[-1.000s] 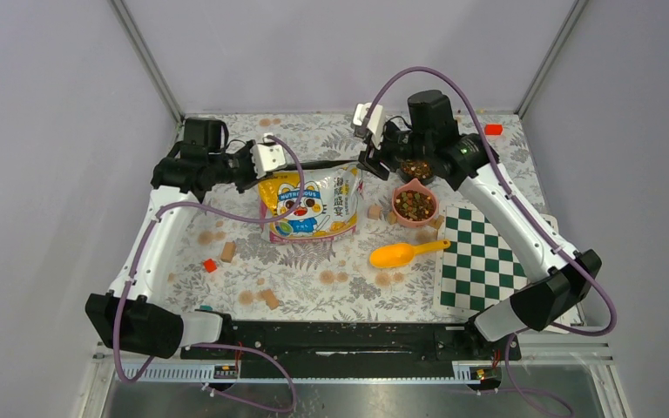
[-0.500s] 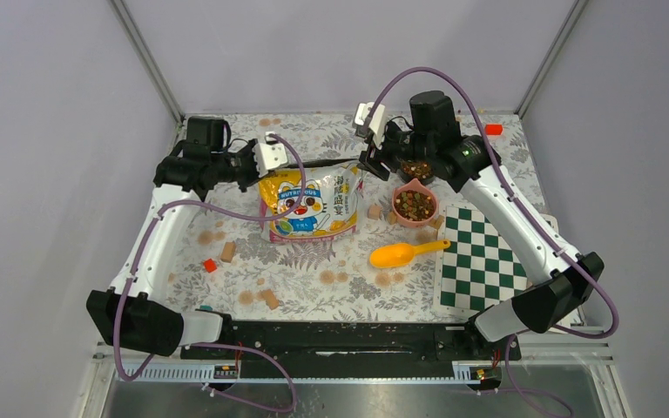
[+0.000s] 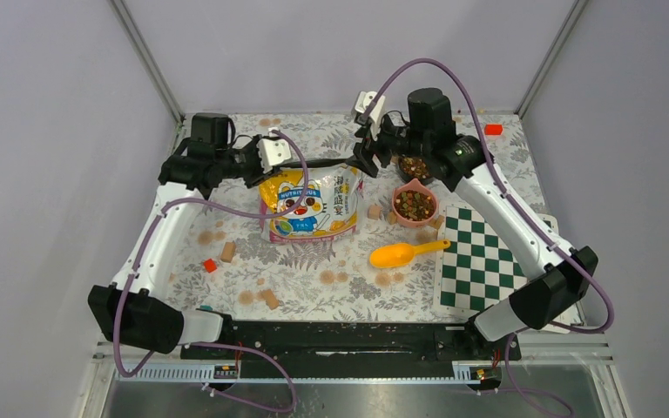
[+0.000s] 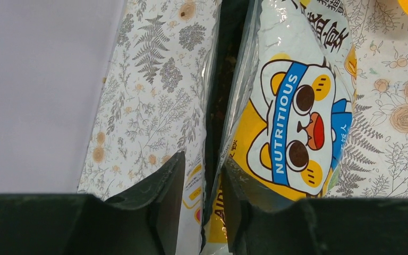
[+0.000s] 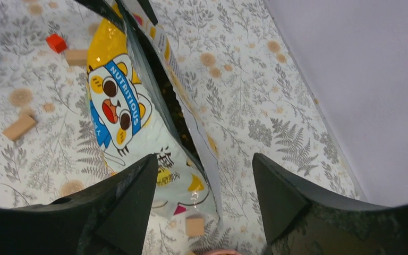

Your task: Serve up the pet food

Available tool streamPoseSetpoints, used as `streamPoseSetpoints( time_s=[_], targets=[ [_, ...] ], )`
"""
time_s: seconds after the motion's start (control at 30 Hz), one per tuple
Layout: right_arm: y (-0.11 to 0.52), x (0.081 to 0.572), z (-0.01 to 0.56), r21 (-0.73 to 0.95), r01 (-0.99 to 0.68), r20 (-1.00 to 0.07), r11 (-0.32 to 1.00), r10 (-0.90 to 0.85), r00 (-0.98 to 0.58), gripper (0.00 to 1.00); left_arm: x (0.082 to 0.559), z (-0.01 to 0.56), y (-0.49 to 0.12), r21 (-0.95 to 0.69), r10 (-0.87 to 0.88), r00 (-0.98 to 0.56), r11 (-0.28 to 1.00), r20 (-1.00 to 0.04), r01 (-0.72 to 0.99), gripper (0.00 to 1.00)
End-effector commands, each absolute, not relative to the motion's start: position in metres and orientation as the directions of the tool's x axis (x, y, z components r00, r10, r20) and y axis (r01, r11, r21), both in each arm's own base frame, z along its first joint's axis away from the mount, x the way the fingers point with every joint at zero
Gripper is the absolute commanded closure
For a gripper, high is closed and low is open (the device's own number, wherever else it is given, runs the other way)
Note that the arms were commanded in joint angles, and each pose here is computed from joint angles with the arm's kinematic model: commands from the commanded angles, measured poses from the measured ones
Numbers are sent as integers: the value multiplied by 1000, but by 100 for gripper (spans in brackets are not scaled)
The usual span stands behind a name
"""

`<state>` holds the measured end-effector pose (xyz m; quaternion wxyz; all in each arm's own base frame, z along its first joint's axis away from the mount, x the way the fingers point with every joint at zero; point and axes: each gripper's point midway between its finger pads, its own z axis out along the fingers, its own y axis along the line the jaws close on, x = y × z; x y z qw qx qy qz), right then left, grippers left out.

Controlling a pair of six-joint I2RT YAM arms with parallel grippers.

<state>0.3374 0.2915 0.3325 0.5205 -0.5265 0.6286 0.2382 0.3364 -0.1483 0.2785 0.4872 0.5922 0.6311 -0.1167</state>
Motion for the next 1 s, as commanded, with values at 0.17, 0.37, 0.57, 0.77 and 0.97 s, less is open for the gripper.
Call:
streamPoseSetpoints(
  time_s=[0.17, 0.37, 0.57, 0.77, 0.97],
  targets=[
    [319, 342, 345, -92, -935, -959, 343, -284, -10, 26, 348, 302, -162, 486, 593, 263, 252, -761, 837, 97],
    [321, 341, 340, -72, -937, -958, 341, -286, -30, 25, 348, 302, -162, 486, 592, 265, 250, -761, 837, 100],
    [321, 341, 339, -34, -934, -957, 355, -282, -72, 23, 349, 303, -170, 461, 570, 255, 251, -781, 851, 67],
    [316, 364, 342, 142, -830, -919, 540, -240, -313, 28, 360, 316, -176, 433, 510, 221, 344, -831, 833, 67],
    [301, 377, 348, 163, -730, -911, 664, -183, -370, 28, 364, 317, -167, 439, 508, 191, 431, -840, 788, 100]
  ],
)
